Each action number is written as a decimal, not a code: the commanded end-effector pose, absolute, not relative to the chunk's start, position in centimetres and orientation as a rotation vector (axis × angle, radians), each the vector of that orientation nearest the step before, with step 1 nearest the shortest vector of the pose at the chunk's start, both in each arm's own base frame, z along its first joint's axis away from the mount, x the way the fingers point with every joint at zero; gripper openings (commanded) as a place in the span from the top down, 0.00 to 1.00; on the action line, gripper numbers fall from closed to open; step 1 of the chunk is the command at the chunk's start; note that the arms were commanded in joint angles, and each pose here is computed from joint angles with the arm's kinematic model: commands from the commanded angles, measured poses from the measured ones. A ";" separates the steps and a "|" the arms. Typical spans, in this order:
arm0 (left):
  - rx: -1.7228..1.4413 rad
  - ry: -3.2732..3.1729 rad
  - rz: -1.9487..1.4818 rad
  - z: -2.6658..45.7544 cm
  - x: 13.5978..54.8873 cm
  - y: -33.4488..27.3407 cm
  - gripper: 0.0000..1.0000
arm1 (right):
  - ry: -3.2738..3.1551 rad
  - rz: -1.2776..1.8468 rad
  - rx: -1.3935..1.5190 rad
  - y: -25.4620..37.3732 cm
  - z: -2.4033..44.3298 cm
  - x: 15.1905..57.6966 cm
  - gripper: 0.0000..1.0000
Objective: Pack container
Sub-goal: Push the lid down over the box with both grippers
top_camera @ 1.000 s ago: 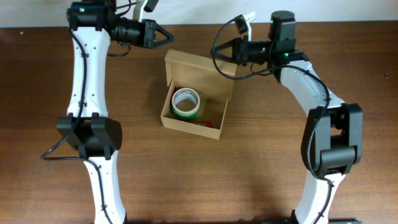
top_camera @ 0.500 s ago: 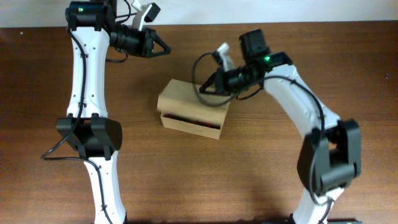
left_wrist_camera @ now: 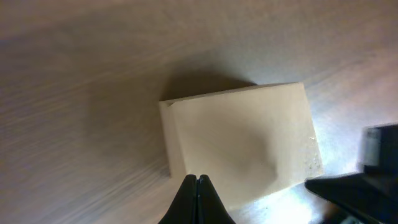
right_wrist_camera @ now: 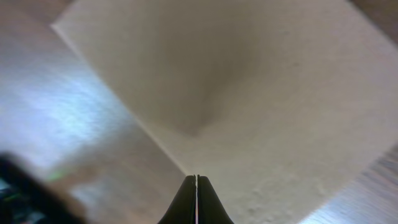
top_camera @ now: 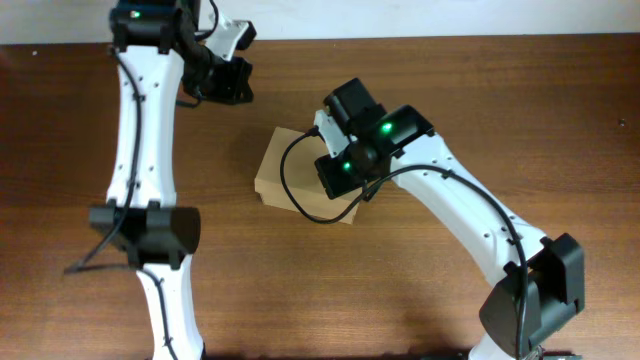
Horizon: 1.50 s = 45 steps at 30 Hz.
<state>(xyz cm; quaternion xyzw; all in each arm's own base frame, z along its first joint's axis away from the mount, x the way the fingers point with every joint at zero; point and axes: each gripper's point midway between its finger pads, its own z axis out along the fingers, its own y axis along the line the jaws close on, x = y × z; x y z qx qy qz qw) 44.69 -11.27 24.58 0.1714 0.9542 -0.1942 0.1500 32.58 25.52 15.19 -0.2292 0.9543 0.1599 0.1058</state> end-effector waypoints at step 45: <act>0.486 3.199 -0.193 8.0 31.6 -13.6 0.98 | 2.899 0.156 -0.658 21.7 8.6 31.8 0.96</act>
